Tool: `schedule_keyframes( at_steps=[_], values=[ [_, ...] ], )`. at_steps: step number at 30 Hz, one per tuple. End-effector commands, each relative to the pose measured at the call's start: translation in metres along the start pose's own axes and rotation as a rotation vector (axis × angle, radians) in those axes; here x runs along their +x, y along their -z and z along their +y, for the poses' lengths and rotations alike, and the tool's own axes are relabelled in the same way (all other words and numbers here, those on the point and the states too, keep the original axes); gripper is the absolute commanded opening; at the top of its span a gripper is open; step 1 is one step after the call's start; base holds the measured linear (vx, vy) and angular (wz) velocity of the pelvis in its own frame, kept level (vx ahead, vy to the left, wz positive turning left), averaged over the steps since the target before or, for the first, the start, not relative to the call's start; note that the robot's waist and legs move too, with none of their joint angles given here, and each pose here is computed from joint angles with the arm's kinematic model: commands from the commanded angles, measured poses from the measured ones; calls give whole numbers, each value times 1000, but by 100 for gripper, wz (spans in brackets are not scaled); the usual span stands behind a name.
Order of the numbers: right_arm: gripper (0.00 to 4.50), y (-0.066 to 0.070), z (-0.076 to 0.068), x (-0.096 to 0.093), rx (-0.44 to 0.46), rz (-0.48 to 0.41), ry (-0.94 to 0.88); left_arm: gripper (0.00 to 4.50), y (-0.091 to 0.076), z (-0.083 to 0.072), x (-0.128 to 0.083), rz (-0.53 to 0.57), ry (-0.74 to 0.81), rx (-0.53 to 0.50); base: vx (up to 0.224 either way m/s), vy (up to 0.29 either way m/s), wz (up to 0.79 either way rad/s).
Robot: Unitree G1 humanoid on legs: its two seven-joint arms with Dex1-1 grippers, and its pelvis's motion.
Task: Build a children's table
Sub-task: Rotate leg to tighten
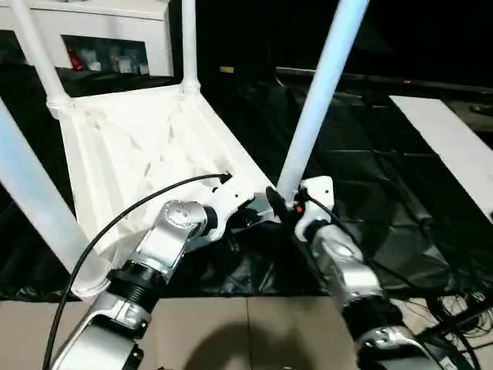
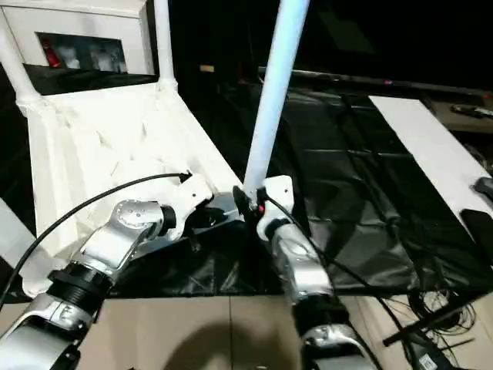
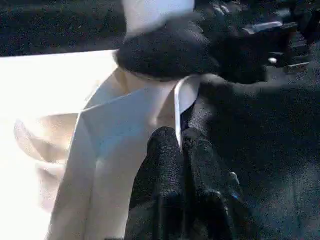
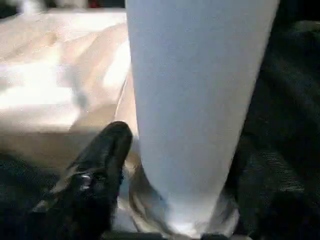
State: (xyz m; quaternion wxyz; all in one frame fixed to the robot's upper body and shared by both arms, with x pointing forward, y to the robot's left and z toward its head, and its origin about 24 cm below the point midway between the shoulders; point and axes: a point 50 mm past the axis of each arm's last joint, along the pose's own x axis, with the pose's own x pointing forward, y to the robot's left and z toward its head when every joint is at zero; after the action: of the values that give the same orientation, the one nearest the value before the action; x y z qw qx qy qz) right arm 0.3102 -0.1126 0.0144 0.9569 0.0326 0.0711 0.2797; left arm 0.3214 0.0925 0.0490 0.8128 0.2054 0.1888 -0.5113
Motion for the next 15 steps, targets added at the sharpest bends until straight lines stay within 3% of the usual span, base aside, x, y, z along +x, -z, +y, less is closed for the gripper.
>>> schedule_keyframes(
  at_steps=[1, 2, 7, 9, 13, 15],
  values=[
    [338, 1, -1, -14, -15, 10, -146, 0, 15, -8, 3, 48, 82, 19, 0, 0, 0],
    [338, -3, -9, -25, -53, 7, -203, 0, 16, -6, 1, 43, 97, 45, 59, -16, 6],
    [338, -19, -31, -66, -38, 29, -391, 0, 14, -6, -5, 7, 179, 107, 26, -6, 2],
    [338, -28, -48, -85, -34, 56, -420, 0, 11, -7, -7, -27, 245, 133, 0, 0, 0],
    [338, -36, -70, -100, -62, 77, -347, 0, 9, -12, -10, -51, 349, 159, 0, 0, 0],
    [338, -40, -86, -106, -62, 50, -225, 0, 8, -12, -13, -71, 388, 189, 0, 0, 0]
  ],
)
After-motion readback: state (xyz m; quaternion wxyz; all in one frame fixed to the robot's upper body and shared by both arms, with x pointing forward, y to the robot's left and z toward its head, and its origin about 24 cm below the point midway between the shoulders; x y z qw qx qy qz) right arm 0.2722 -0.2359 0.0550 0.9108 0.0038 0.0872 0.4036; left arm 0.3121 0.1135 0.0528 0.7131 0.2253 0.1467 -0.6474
